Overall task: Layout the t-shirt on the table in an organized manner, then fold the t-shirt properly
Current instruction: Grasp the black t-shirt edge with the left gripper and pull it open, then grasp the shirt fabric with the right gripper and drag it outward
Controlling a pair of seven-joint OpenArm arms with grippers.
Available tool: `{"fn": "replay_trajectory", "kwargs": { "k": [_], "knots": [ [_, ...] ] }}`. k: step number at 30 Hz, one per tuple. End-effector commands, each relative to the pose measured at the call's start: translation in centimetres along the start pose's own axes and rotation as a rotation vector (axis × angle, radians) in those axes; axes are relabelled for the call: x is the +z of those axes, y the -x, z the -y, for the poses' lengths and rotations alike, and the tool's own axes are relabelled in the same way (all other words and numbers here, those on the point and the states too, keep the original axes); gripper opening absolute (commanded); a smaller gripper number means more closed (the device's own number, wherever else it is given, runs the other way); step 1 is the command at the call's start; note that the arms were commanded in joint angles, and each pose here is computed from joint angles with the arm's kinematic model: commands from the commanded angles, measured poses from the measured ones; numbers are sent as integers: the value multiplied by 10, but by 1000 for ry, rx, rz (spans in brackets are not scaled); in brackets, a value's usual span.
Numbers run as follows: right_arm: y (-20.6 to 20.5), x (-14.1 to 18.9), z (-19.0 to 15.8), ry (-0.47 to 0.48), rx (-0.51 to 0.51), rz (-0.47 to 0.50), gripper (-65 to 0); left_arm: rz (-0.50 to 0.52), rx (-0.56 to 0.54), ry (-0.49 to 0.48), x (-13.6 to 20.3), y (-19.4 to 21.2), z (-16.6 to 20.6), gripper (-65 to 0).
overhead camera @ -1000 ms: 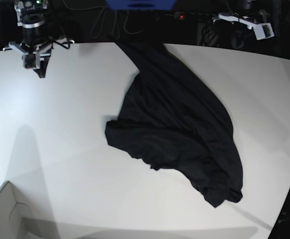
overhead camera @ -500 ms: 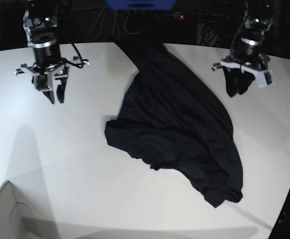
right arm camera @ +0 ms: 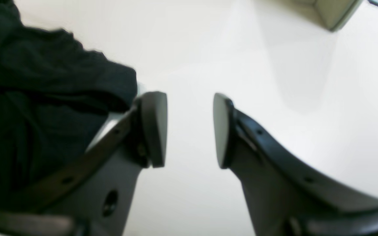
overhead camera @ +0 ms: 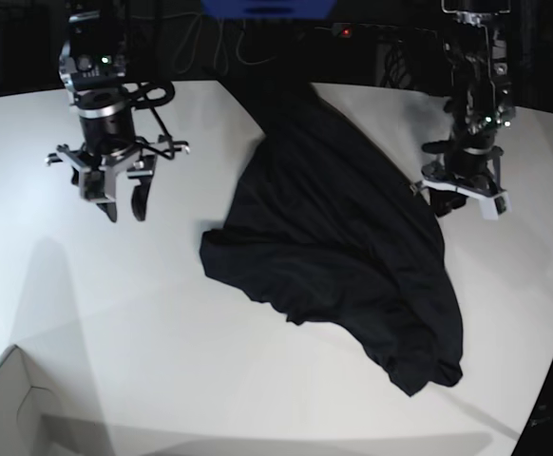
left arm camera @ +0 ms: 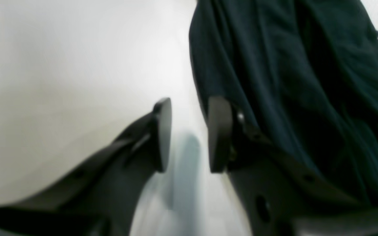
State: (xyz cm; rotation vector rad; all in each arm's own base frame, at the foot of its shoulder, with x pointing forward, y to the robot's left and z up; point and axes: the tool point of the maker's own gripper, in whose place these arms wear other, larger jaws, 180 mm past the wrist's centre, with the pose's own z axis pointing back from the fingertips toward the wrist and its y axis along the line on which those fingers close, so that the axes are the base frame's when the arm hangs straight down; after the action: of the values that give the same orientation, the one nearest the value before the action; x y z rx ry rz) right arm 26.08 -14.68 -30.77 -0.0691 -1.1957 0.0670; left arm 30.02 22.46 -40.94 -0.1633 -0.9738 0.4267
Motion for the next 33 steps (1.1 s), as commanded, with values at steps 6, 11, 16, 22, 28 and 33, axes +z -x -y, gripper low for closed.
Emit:
{"fn": "replay_trajectory", "kwargs": {
  "k": [6, 11, 16, 22, 28, 33],
  "knots": [
    [-12, 0, 1, 2, 2, 35, -413, 49, -2, 28, -9, -21, 11, -460],
    [-9, 1, 1, 2, 2, 29, -412, 16, -40, 87, -14, -8, 36, -460],
    [-8, 1, 1, 1, 1, 26, -410, -59, -22, 57, -29, 17, 27, -460],
    [-8, 1, 1, 1, 1, 26, -410, -70, -17, 41, -24, 23, 17, -611],
    [-10, 0, 0, 0, 1, 32, -409, 21, 15, -52, -7, -12, -27, -650],
    [-12, -1, -3, -9, 0, 36, -409, 92, 30, -119, 0, -42, -57, -646]
  ]
}}
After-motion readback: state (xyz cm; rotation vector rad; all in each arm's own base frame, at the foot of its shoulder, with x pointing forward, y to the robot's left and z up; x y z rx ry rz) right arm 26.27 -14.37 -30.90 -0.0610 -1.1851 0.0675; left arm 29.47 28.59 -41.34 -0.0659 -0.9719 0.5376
